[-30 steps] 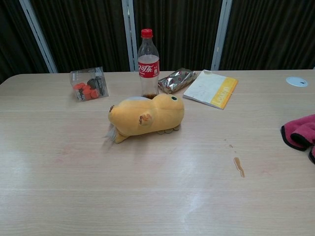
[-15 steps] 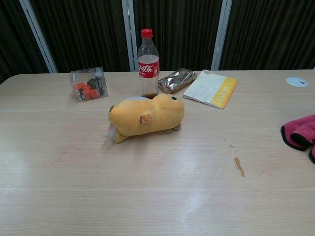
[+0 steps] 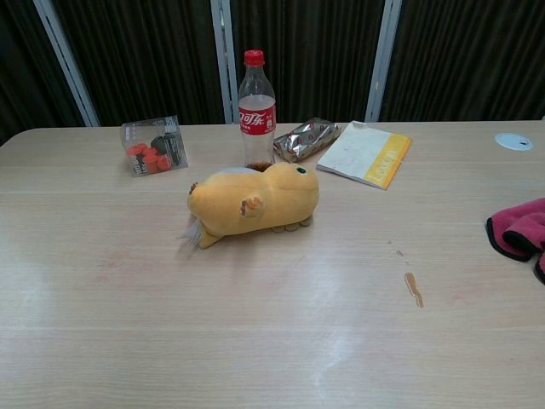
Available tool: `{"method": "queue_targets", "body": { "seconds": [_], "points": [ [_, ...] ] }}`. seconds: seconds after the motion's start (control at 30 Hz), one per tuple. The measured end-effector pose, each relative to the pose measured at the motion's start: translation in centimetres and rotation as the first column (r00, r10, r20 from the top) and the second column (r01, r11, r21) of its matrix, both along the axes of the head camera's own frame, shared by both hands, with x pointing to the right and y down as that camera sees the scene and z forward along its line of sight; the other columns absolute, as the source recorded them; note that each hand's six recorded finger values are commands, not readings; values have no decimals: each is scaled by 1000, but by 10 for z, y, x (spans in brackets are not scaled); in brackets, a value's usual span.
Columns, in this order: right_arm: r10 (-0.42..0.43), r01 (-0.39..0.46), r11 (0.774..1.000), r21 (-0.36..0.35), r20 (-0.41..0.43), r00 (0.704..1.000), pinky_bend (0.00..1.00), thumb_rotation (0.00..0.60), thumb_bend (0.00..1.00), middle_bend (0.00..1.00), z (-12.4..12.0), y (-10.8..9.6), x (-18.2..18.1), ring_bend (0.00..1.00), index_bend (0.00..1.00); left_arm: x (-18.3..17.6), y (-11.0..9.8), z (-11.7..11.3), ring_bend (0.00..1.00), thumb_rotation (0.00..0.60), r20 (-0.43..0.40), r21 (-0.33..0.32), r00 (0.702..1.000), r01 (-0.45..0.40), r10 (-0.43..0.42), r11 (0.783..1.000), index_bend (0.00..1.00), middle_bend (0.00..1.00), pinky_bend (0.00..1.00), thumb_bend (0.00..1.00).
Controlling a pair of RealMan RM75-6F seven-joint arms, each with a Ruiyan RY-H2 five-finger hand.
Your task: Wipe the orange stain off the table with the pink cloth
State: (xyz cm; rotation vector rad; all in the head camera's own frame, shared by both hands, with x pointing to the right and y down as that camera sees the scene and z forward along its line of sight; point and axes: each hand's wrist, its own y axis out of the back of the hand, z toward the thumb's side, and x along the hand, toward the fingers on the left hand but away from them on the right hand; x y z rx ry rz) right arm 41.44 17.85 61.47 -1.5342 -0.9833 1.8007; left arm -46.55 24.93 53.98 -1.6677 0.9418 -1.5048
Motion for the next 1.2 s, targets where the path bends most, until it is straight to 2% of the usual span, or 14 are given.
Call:
{"method": "queue_targets", "body": {
  "seconds": [0.2,0.5,0.83,1.2],
  "points": [
    [55,-58,997,-56,-52,997,70,600,0,0,24,-11,9,0,42,1,0,-2,0,600,-11,7,1000,2,-2,1000,0,0,0,0],
    [89,-107,983,-148,-124,988,70,600,0,0,60,-18,10,0,55,1,0,-1,0,600,-11,1,1000,6,-6,1000,0,0,0,0],
    [124,-147,973,-179,-137,983,70,600,24,0,89,-30,5,0,93,0,1,0,0,600,-10,-8,1000,14,-14,1000,2,0,0,0],
    [140,-171,966,-192,-165,976,138,600,44,31,110,-32,13,0,136,-1,1,1,0,600,-13,-16,1000,24,-24,1000,12,0,0,0]
  ]
}}
